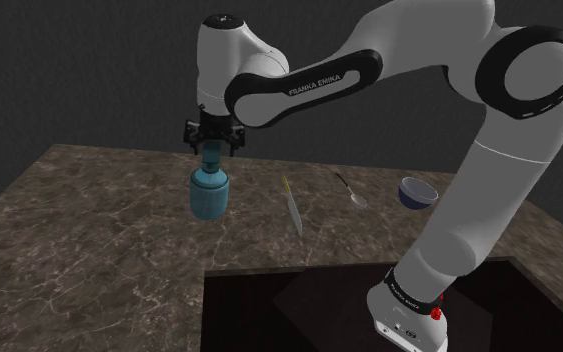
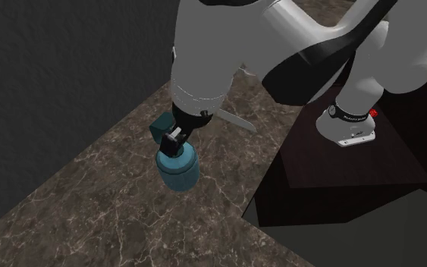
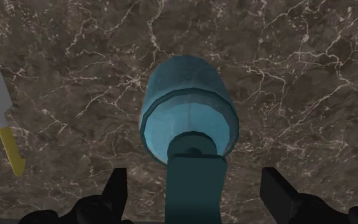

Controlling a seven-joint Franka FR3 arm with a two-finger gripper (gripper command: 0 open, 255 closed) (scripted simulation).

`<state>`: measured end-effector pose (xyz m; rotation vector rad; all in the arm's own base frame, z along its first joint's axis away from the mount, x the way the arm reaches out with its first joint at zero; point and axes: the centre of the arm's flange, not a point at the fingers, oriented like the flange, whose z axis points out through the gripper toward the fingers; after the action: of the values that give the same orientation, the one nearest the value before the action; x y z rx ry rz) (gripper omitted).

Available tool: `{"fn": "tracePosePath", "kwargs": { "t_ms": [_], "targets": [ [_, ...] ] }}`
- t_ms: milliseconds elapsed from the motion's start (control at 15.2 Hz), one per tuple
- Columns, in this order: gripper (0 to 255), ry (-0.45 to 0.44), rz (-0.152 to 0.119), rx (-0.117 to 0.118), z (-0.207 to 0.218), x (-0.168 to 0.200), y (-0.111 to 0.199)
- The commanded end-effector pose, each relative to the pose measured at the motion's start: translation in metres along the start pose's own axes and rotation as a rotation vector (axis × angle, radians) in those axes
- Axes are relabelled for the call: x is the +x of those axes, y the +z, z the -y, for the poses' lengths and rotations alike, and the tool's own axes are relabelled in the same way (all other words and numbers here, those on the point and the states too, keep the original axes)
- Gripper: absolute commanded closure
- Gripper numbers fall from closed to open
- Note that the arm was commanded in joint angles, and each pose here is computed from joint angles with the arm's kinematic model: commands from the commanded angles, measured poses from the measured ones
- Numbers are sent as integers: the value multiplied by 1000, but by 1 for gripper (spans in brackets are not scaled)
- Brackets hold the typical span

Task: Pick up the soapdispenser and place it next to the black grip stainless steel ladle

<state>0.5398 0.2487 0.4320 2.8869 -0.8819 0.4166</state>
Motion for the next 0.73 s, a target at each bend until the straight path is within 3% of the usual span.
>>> {"fn": "tracePosePath", "kwargs": {
  "t_ms": [0, 396, 660],
  "targets": [
    [0, 16, -10, 0, 7, 3, 9],
    [0, 16, -10, 0, 7, 3, 44],
    [0, 16, -10, 0, 7, 3, 44]
  ]
}}
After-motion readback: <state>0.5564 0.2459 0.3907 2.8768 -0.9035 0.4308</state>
